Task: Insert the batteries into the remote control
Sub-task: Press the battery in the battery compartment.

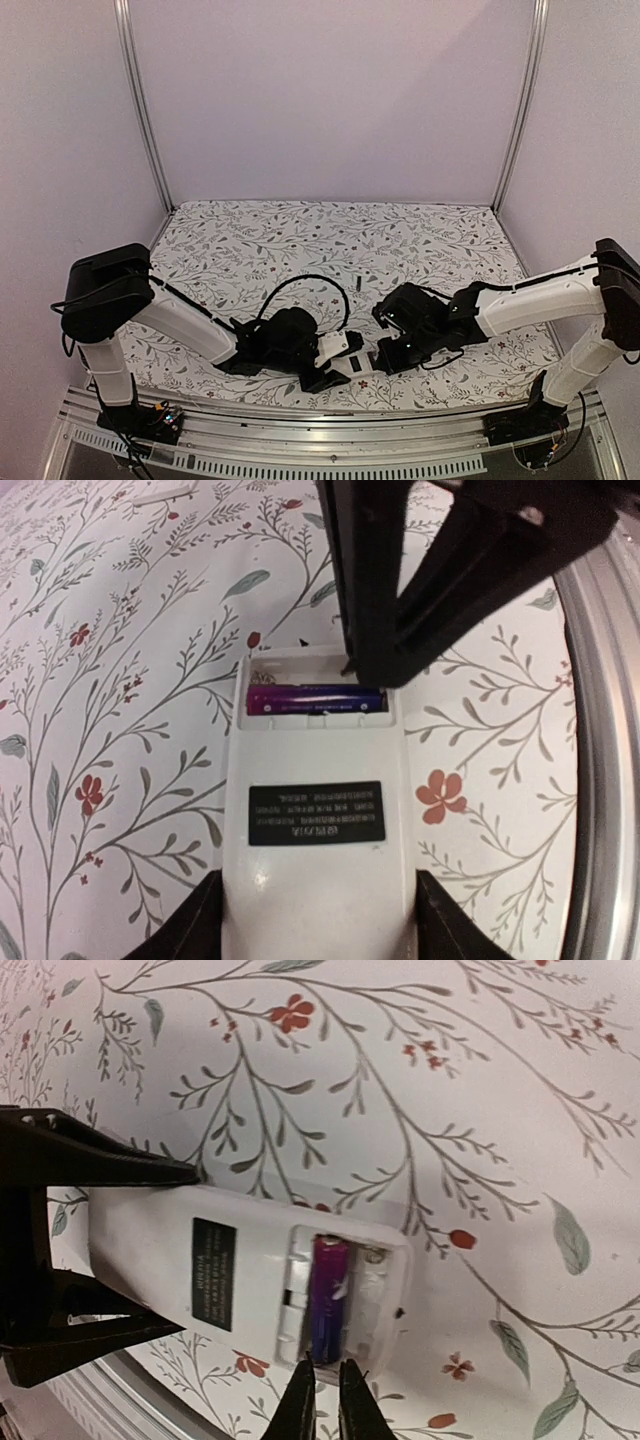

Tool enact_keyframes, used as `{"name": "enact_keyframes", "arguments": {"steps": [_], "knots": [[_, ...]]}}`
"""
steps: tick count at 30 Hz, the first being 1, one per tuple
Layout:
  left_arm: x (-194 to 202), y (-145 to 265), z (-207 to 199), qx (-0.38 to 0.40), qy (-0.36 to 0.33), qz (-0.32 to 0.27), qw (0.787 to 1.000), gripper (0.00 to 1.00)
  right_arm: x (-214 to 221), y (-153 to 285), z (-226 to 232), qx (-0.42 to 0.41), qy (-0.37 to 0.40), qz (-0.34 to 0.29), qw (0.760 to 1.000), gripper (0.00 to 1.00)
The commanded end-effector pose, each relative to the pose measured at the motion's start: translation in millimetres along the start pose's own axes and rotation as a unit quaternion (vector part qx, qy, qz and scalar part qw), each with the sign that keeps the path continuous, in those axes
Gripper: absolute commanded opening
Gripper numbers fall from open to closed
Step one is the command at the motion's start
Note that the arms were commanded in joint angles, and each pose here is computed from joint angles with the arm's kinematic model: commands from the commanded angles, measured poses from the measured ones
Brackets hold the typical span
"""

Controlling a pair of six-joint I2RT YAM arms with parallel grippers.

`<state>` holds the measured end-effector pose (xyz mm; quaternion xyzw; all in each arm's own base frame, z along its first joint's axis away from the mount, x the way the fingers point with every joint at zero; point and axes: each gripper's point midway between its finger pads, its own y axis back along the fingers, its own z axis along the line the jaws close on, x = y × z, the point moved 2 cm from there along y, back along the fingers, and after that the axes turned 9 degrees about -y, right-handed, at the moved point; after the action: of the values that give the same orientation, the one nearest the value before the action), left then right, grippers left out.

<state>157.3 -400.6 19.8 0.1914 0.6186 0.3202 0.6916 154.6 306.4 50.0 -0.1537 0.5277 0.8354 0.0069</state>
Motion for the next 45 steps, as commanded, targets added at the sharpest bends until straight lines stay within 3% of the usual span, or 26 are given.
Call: {"name": "enact_keyframes", "arguments": {"steps": [1,15,45], "knots": [[89.0,-2.5,-15.9,0.019,-0.003,0.155,0.988,0.47,0.6,14.0,-23.4,0.046,-0.012,0.017,0.999,0.09],[88.8,-2.8,-15.8,0.02,-0.004,0.156,0.987,0.47,-34.7,8.2,0.9,0.024,0.016,0.0,1.0,0.13],[89.2,-2.4,-15.8,0.02,-0.005,0.157,0.987,0.46,0.7,-31.4,-28.2,0.037,-0.019,0.056,0.998,0.01]]}}
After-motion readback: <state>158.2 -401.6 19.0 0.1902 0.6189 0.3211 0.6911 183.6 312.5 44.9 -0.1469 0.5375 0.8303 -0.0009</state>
